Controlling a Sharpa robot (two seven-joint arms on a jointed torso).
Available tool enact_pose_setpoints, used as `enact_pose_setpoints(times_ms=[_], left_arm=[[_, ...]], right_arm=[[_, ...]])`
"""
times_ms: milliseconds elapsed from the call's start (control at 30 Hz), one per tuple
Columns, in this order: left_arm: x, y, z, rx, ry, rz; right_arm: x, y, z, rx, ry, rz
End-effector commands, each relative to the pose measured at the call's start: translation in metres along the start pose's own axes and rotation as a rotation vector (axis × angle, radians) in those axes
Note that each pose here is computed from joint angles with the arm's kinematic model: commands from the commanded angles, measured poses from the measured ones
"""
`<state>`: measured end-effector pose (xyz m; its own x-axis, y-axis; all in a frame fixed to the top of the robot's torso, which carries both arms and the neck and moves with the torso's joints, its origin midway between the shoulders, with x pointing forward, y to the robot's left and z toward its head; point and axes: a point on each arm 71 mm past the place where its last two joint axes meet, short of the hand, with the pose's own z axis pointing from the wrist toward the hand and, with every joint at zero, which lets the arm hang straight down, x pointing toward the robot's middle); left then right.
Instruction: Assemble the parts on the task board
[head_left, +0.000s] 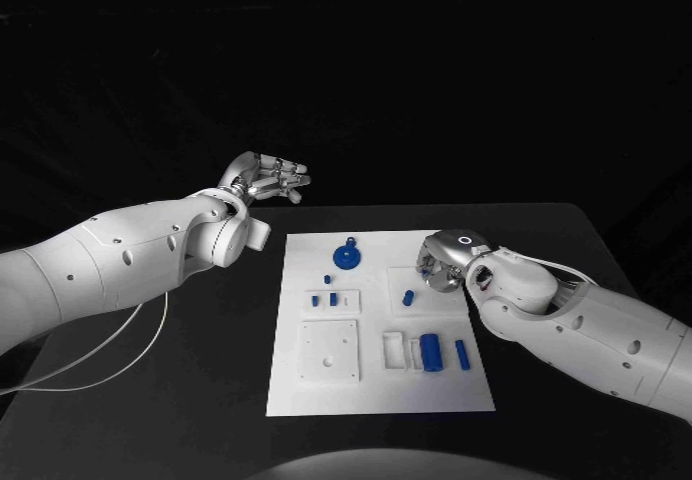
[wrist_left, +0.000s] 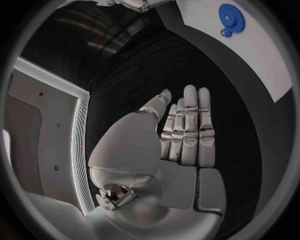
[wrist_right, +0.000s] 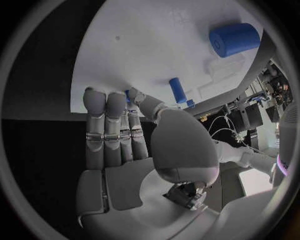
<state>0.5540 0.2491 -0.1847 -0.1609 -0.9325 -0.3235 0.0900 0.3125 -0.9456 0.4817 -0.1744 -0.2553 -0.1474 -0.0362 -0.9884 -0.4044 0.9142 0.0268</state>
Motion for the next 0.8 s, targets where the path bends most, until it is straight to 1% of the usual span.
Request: enact_pose_setpoints(times_ms=[33, 200, 300, 400, 467, 667, 800], left_arm=[[0.0000, -0.0012, 0.0005, 0.002, 0.001, -0.007], [-0.0009, -0.0005, 0.0006, -0.002, 0.000, -0.007], [-0.0019, -0.0001, 0.0008, -0.003, -0.002, -0.007], [-0.0038, 0.0007, 0.0010, -0.004, -0.007, -0.007], [-0.0044, 0.0009, 0.0011, -0.005, -0.008, -0.006], [-0.0050, 0.0014, 0.0026, -0.004, -0.012, -0.006], [-0.0018, 0.0016, 0.0059, -0.004, -0.009, -0.008]], right_arm=[[-0.009, 0.000, -0.001, 0.004, -0.047, 0.009], [-0.020, -0.001, -0.002, 0.000, -0.085, 0.032], [-0.029, -0.002, -0.004, -0.002, -0.119, 0.053], [-0.040, -0.001, -0.008, -0.017, -0.158, 0.087], [-0.043, 0.001, -0.010, -0.026, -0.171, 0.102], [-0.055, 0.019, -0.015, -0.088, -0.213, 0.180], [-0.059, 0.036, -0.017, -0.133, -0.230, 0.211]])
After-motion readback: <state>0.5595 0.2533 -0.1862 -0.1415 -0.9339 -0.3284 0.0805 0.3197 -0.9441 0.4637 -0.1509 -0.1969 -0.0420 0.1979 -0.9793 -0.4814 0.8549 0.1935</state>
